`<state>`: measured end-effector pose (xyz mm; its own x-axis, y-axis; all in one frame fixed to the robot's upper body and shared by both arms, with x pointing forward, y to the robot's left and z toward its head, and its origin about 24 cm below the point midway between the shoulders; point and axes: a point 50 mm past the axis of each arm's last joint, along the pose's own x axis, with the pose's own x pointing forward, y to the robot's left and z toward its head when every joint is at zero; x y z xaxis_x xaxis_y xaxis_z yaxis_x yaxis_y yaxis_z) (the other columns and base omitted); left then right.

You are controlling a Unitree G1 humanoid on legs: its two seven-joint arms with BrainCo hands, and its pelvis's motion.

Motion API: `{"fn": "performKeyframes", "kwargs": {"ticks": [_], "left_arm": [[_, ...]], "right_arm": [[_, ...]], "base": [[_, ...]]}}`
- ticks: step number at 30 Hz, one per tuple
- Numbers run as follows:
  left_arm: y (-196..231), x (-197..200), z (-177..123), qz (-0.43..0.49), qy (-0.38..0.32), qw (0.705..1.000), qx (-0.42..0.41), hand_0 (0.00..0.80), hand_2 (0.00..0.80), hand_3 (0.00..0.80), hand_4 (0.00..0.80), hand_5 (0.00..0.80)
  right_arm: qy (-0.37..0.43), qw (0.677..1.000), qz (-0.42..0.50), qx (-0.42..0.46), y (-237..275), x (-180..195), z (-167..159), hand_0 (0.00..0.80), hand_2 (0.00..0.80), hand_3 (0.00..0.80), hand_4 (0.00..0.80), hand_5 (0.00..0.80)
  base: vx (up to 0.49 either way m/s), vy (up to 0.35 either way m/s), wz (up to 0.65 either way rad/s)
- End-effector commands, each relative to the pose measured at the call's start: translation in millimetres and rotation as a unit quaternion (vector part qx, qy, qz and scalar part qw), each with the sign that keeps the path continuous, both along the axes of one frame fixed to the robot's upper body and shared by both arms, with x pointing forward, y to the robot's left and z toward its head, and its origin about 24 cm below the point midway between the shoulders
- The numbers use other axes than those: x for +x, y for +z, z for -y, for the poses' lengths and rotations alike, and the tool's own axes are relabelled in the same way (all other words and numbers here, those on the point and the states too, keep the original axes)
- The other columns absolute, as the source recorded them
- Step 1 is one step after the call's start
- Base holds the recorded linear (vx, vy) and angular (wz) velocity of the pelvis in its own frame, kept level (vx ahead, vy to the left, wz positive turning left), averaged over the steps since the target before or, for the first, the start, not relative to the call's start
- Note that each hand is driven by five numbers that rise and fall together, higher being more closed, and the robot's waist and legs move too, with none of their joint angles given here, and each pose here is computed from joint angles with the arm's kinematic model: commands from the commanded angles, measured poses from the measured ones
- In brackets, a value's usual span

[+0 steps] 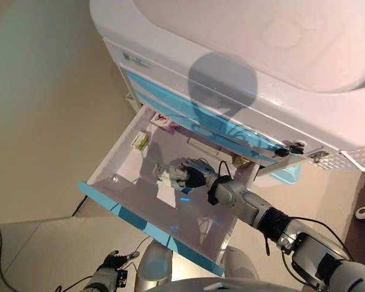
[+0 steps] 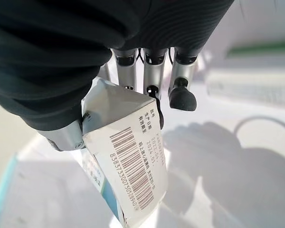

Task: Open the drawer and pick up the medicine

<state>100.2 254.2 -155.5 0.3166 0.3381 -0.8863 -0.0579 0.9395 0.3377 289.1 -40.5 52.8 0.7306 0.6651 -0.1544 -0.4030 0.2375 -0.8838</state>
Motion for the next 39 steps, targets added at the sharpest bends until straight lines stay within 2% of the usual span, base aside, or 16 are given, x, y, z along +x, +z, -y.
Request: {"fn": "performKeyframes", "kwargs": {"ticks": [1,5,6,9,12,17,19,22,23,31,34,35,36,37,38,39], "left_arm": [[2.4,-17.4,-22.3,-0.043,0.022,0.999,0.020,0.000,0.000,0.000,0.000,0.000],[3.3,-20.2,-26.8,-0.049,0.022,0.998,0.019,0.000,0.000,0.000,0.000,0.000],[4.2,-21.6,-30.0,-0.050,0.020,0.998,0.016,0.000,0.000,0.000,0.000,0.000],[5.6,-22.9,-34.4,-0.051,0.018,0.998,0.015,0.000,0.000,0.000,0.000,0.000],[7.6,-25.4,-40.5,-0.049,0.019,0.999,0.002,0.000,0.000,0.000,0.000,0.000],[7.5,-30.6,-42.5,-0.053,0.021,0.998,-0.004,0.000,0.000,0.000,0.000,0.000],[6.1,-38.0,-41.7,-0.059,0.025,0.998,-0.011,0.000,0.000,0.000,0.000,0.000],[4.5,-45.5,-40.2,-0.068,0.029,0.997,-0.015,0.000,0.000,0.000,0.000,0.000],[3.1,-52.7,-38.9,-0.077,0.028,0.997,-0.017,0.000,0.000,0.000,0.000,0.000],[-1.8,-74.2,-30.3,-0.102,0.026,0.994,-0.028,0.000,0.000,0.000,0.000,0.000],[-2.6,-79.0,-28.7,-0.108,0.024,0.993,-0.032,0.000,0.000,0.000,0.000,0.000],[-2.7,-81.3,-28.8,-0.112,0.022,0.993,-0.033,0.000,0.000,0.000,0.000,0.000],[-2.7,-81.3,-28.7,-0.112,0.022,0.993,-0.033,0.000,0.000,0.000,0.000,0.000],[-2.7,-81.1,-28.6,-0.111,0.023,0.993,-0.033,0.000,0.000,0.000,0.000,0.000],[-2.8,-81.1,-28.4,-0.111,0.023,0.993,-0.034,0.000,0.000,0.000,0.000,0.000],[-2.0,-80.7,-30.7,-0.112,0.024,0.993,-0.030,0.000,0.000,0.000,0.000,0.000]], "right_arm": [[0.068,0.991,-0.037,0.106,37.9,-8.4,-29.7,0.800,0.800,0.800,0.800,0.800],[0.083,0.982,-0.087,0.143,42.8,-11.5,-30.5,0.800,0.800,0.800,0.800,0.800],[0.106,0.973,-0.123,0.162,49.1,-13.6,-31.4,0.800,0.800,0.800,0.800,0.800],[0.132,0.964,-0.152,0.174,61.3,-14.0,-29.7,0.800,0.800,0.800,0.800,0.800],[0.220,0.938,-0.194,0.187,115.0,-16.6,-24.0,0.800,0.800,0.800,0.800,0.800],[0.264,0.928,-0.205,0.164,148.3,-22.5,-14.3,0.800,0.800,0.800,0.800,0.800],[0.288,0.929,-0.192,0.129,178.7,-29.3,-2.6,0.800,0.800,0.800,0.800,0.800],[0.288,0.934,-0.169,0.128,201.6,-30.9,7.3,0.800,0.800,0.800,0.800,0.800],[0.276,0.944,-0.128,0.129,226.0,-29.8,19.7,0.800,0.800,0.800,0.800,0.800],[0.166,0.972,0.025,0.163,288.7,-17.1,72.9,0.800,0.800,0.800,0.800,0.800],[0.097,0.974,0.083,0.186,309.7,-1.8,95.7,0.800,0.800,0.800,0.800,0.800],[0.035,0.972,0.123,0.195,320.1,12.2,113.4,0.800,0.800,0.800,0.800,0.800],[0.035,0.973,0.123,0.195,320.2,12.3,113.2,0.800,0.800,0.800,0.800,0.800],[-0.018,0.966,0.157,0.206,330.1,24.9,127.8,0.800,0.800,0.800,0.800,0.800],[-0.018,0.966,0.157,0.205,330.3,25.0,127.6,0.800,0.800,0.800,0.800,0.800],[-0.082,0.957,0.189,0.204,339.7,39.3,143.6,0.800,0.800,0.800,0.800,0.800]], "base": [[0.047,0.020,-0.09],[0.047,0.018,-0.17],[0.059,0.021,-0.08],[0.059,0.022,-0.09],[0.061,0.027,-0.16],[0.042,0.013,-0.17],[0.068,0.016,-0.19],[0.067,0.015,-0.30],[0.057,0.006,-0.22],[0.045,0.004,-0.08],[0.000,0.000,0.00],[0.000,0.000,0.00],[0.014,0.002,0.05],[0.004,0.000,0.04],[0.011,0.001,0.06],[0.008,0.000,0.07]]}}
